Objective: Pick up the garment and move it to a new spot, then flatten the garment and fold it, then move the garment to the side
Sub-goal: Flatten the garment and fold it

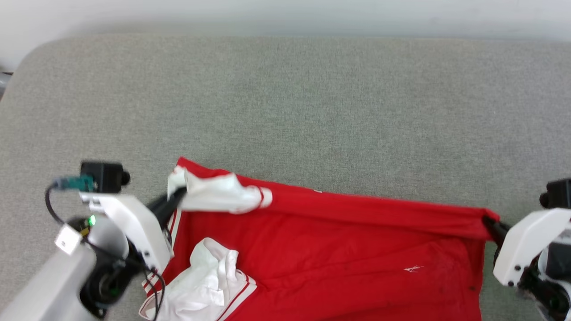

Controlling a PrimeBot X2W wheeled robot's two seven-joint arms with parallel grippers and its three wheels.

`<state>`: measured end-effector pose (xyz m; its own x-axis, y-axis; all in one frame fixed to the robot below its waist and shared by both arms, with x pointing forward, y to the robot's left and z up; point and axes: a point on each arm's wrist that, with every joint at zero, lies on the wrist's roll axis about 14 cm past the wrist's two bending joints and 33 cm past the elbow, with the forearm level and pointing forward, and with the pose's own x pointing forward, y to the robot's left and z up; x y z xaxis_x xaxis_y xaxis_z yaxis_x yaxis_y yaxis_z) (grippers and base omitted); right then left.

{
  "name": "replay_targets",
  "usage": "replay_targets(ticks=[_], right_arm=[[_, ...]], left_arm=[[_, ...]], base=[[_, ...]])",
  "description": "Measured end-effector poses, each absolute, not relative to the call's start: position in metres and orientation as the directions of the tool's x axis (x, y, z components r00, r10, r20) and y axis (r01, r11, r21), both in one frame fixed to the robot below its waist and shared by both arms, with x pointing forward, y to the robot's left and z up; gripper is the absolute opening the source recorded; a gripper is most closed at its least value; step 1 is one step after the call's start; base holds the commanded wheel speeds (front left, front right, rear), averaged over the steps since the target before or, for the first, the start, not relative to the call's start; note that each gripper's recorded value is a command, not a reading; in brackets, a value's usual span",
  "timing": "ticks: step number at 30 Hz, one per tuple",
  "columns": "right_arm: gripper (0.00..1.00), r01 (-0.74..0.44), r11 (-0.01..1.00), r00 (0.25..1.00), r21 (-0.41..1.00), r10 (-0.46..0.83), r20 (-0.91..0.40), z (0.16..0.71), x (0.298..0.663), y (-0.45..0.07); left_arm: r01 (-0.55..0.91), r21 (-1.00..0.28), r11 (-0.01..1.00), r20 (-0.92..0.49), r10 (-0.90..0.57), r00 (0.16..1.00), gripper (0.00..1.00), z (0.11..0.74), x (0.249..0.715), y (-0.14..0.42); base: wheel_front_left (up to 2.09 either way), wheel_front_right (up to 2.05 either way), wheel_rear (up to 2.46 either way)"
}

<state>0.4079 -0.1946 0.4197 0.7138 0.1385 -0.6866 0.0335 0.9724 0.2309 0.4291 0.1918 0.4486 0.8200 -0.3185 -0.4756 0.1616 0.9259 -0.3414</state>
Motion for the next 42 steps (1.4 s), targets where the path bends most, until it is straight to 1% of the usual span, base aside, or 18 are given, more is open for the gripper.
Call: replay_targets(ticks=[3, 4, 12, 13, 14, 15, 16, 17, 21, 23, 25, 30, 32, 35, 42], right_arm=[[0.00, 0.052, 0.968, 0.710, 0.245, 0.137, -0.691, 0.414, 0.395, -0.196], [0.00, 0.072, 0.963, 0.711, 0.258, 0.132, -0.690, 0.409, 0.384, -0.199], [0.00, 0.118, 0.956, 0.701, 0.270, 0.112, -0.705, 0.393, 0.355, -0.205], [0.07, 0.120, 0.954, 0.699, 0.274, 0.115, -0.706, 0.390, 0.351, -0.204], [0.39, 0.120, 0.952, 0.701, 0.282, 0.120, -0.703, 0.389, 0.349, -0.202], [0.83, 0.116, 0.952, 0.704, 0.285, 0.124, -0.700, 0.388, 0.348, -0.200], [1.00, 0.113, 0.950, 0.709, 0.292, 0.129, -0.694, 0.388, 0.346, -0.198], [1.00, 0.112, 0.947, 0.713, 0.301, 0.134, -0.688, 0.387, 0.345, -0.196], [1.00, 0.094, 0.945, 0.751, 0.312, 0.138, -0.646, 0.394, 0.345, -0.192], [1.00, 0.081, 0.947, 0.771, 0.312, 0.139, -0.622, 0.401, 0.346, -0.191], [1.00, 0.067, 0.949, 0.793, 0.309, 0.137, -0.593, 0.410, 0.348, -0.190], [1.00, 0.048, 0.955, 0.835, 0.294, 0.123, -0.536, 0.436, 0.351, -0.195], [1.00, 0.054, 0.957, 0.844, 0.284, 0.109, -0.525, 0.444, 0.350, -0.200], [1.00, 0.071, 0.962, 0.838, 0.264, 0.086, -0.539, 0.448, 0.346, -0.209], [1.00, 0.089, 0.974, 0.792, 0.209, 0.058, -0.607, 0.445, 0.343, -0.223]], left_arm=[[0.120, -0.370, 0.921, -0.511, -0.309, 0.802, 0.00, 0.436, 0.403, 0.191], [0.073, -0.387, 0.919, -0.555, -0.295, 0.778, 0.00, 0.422, 0.378, 0.190], [-0.033, -0.415, 0.909, -0.636, -0.264, 0.725, 0.00, 0.393, 0.328, 0.188], [-0.037, -0.419, 0.907, -0.638, -0.265, 0.723, 0.00, 0.391, 0.325, 0.187], [-0.044, -0.429, 0.902, -0.637, -0.268, 0.723, 0.02, 0.390, 0.323, 0.184], [-0.049, -0.443, 0.895, -0.634, -0.274, 0.723, 0.33, 0.389, 0.321, 0.180], [-0.054, -0.450, 0.891, -0.630, -0.274, 0.727, 0.59, 0.388, 0.320, 0.178], [-0.057, -0.449, 0.892, -0.631, -0.271, 0.727, 1.00, 0.386, 0.319, 0.177], [-0.045, -0.466, 0.883, -0.580, -0.267, 0.769, 1.00, 0.393, 0.324, 0.174], [-0.033, -0.475, 0.879, -0.530, -0.257, 0.808, 1.00, 0.403, 0.332, 0.174], [-0.013, -0.457, 0.889, -0.472, -0.230, 0.851, 1.00, 0.416, 0.342, 0.181], [0.041, -0.440, 0.897, -0.343, -0.210, 0.916, 1.00, 0.449, 0.357, 0.184], [0.064, -0.445, 0.893, -0.266, -0.200, 0.943, 1.00, 0.467, 0.363, 0.183], [0.091, -0.413, 0.906, -0.178, -0.178, 0.968, 1.00, 0.489, 0.369, 0.187], [0.145, -0.267, 0.953, 0.030, -0.143, 0.989, 1.00, 0.539, 0.381, 0.193]], base=[[0.00, 0.00, 0.00], [0.00, 0.00, 0.00], [0.00, 0.00, 0.00], [0.00, 0.00, 0.00], [0.00, 0.00, 0.00], [0.00, 0.00, 0.00], [0.00, 0.00, 0.00], [0.00, 0.00, 0.00], [0.00, 0.00, 0.00], [0.00, 0.00, 0.00], [0.00, 0.00, 0.00], [0.00, 0.00, 0.00], [0.00, 0.00, 0.00], [0.00, 0.00, 0.00], [0.00, 0.00, 0.00]])
